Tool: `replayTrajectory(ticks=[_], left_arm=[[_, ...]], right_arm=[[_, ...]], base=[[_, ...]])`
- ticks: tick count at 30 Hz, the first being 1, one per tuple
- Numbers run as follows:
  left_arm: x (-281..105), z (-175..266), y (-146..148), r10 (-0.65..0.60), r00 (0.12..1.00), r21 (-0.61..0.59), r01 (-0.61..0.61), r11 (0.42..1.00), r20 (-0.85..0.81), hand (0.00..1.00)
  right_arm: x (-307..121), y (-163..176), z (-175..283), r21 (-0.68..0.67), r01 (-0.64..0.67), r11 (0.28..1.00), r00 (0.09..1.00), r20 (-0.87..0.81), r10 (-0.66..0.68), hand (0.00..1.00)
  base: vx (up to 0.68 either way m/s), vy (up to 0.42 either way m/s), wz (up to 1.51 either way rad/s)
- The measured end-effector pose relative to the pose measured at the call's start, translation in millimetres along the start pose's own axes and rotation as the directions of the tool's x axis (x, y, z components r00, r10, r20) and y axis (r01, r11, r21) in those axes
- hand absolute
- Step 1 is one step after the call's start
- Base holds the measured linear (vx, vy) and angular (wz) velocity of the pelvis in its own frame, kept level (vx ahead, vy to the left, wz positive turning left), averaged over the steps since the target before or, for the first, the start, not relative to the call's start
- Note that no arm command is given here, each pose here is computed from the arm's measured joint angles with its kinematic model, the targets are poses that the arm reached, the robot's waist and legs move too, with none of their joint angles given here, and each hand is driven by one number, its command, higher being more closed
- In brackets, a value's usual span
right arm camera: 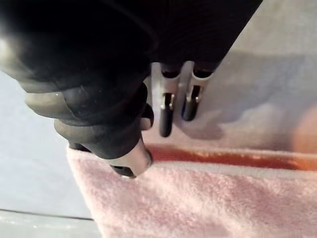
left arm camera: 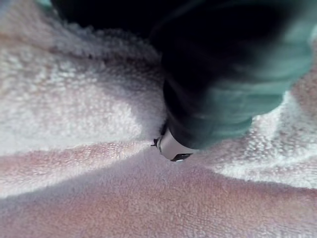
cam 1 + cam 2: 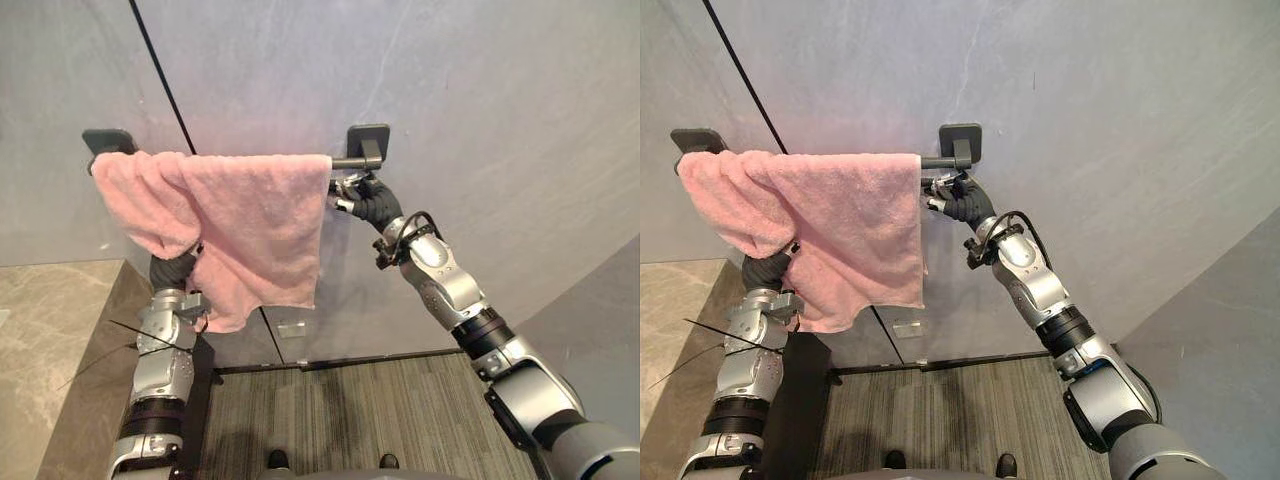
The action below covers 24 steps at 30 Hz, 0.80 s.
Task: Organize washtable
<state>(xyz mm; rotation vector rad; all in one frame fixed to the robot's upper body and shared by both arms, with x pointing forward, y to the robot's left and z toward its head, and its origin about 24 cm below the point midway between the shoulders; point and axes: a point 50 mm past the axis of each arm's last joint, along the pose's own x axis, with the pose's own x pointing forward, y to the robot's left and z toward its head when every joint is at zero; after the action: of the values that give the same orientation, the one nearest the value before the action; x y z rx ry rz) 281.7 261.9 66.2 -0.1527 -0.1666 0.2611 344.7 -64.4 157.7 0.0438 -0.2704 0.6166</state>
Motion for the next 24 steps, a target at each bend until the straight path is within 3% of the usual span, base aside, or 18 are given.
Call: replayTrajectory(ticks=[24], left_arm=[[20.4, 6.1, -39.7, -0.076, 0.997, -0.072, 0.077, 0.994, 0.022, 1.00]], right_arm=[[40.6, 36.7, 12.3, 0.005, -0.069, 0.998, 0.998, 0.003, 0.069, 0.00]], base=[[0.00, 0.000, 0.04]])
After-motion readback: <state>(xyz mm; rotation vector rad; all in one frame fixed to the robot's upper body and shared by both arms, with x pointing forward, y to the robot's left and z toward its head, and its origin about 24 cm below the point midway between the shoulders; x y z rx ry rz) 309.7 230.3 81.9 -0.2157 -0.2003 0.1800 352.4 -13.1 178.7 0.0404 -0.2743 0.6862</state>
